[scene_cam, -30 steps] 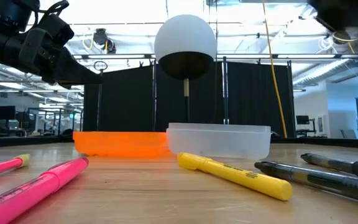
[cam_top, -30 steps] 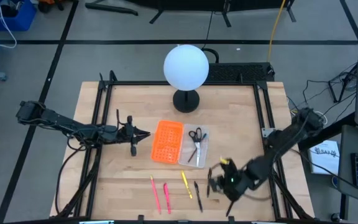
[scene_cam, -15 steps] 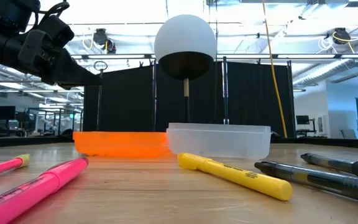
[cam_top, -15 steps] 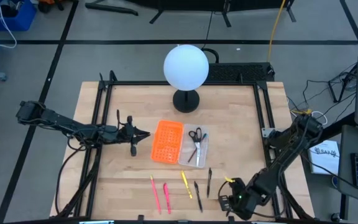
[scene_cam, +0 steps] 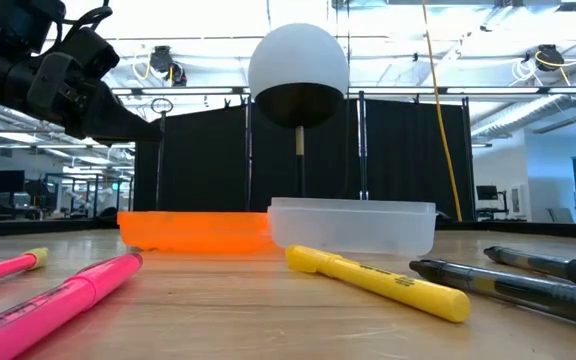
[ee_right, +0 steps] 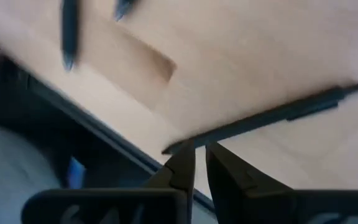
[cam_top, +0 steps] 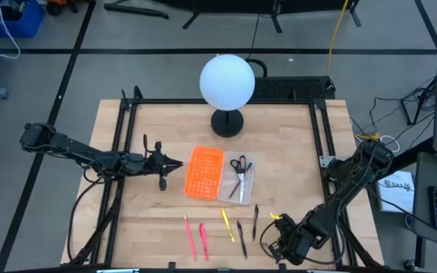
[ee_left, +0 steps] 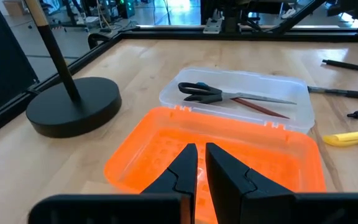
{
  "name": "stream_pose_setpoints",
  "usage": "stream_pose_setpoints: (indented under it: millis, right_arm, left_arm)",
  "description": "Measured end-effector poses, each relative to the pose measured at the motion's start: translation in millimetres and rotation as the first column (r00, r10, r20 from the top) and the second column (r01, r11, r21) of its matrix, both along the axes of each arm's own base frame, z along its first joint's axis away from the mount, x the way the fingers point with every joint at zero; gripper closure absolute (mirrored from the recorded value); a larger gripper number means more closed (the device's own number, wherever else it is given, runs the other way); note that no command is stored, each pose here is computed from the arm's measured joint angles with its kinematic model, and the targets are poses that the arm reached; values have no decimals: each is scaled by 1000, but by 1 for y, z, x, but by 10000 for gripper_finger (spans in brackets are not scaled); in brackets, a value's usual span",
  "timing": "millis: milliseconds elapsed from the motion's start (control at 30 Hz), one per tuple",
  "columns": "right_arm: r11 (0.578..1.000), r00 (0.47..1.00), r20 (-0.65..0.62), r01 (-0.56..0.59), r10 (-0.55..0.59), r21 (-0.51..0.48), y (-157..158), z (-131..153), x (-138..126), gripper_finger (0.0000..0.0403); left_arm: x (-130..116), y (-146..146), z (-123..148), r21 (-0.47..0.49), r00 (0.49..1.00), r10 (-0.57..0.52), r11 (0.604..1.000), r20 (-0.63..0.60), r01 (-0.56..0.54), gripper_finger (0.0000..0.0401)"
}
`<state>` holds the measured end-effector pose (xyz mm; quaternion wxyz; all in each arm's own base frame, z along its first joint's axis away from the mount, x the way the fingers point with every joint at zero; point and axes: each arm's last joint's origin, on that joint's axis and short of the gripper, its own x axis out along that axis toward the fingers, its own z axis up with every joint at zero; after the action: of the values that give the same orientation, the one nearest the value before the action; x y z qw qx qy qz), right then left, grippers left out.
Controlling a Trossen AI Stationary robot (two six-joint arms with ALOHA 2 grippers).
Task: Pick & place school supplies into a supply box
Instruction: Put the right black pen into the pencil box
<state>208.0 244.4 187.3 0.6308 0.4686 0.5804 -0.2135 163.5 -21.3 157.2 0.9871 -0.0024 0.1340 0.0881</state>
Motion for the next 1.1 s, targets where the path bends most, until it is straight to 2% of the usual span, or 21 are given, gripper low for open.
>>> stream_pose_setpoints:
  millis: [133, 233, 333, 400, 467, 600, 667, 800, 900, 1000, 1100]
  right_arm:
    - [980, 982, 94, -152, 164, -128, -5, 0, 4, 387]
    - [932, 936, 129, -296, 327, -211, -11, 0, 10, 400]
    - [863, 875, 149, -403, 461, -305, -18, 1, 17, 401]
    - [795, 815, 145, -483, 562, -366, -24, 2, 22, 402]
    - [693, 719, 100, -610, 688, -385, -29, 1, 25, 402]
    - [424, 426, 72, -843, 902, -332, -33, 0, 24, 402]
    - [336, 327, 82, -890, 941, -307, -32, 1, 22, 402]
    - [249, 260, 1, -923, 966, -292, -36, 15, 21, 402]
    - [181, 213, -59, -923, 975, -341, -37, 28, 23, 402]
    - [88, 110, -27, -900, 994, -426, -31, 43, 31, 403]
    - [41, 53, -12, -880, 999, -473, -27, 53, 35, 403]
  left_arm:
    - [0, 0, 0, 2, 1000, 0, 1000, 0, 0, 359]
    - [0, 0, 0, 26, 1000, -2, 1000, -1, 2, 359]
    - [1, 0, 2, 56, 1000, -10, 998, 15, 9, 359]
    - [1, 0, 4, 65, 1000, -12, 998, 28, 10, 359]
    - [1, 0, 4, 67, 999, -12, 998, 31, 10, 359]
    - [1, 0, 4, 90, 999, -17, 996, 30, 14, 359]
    - [1, 0, 5, 133, 999, -28, 991, 30, 24, 359]
    - [1, 0, 6, 155, 999, -34, 988, 29, 29, 359]
    - [1, 0, 6, 136, 999, -29, 990, 33, 24, 359]
    - [1, 0, 6, 101, 999, -21, 995, 43, 16, 359]
    - [1, 0, 6, 46, 999, -6, 999, 53, 4, 359]
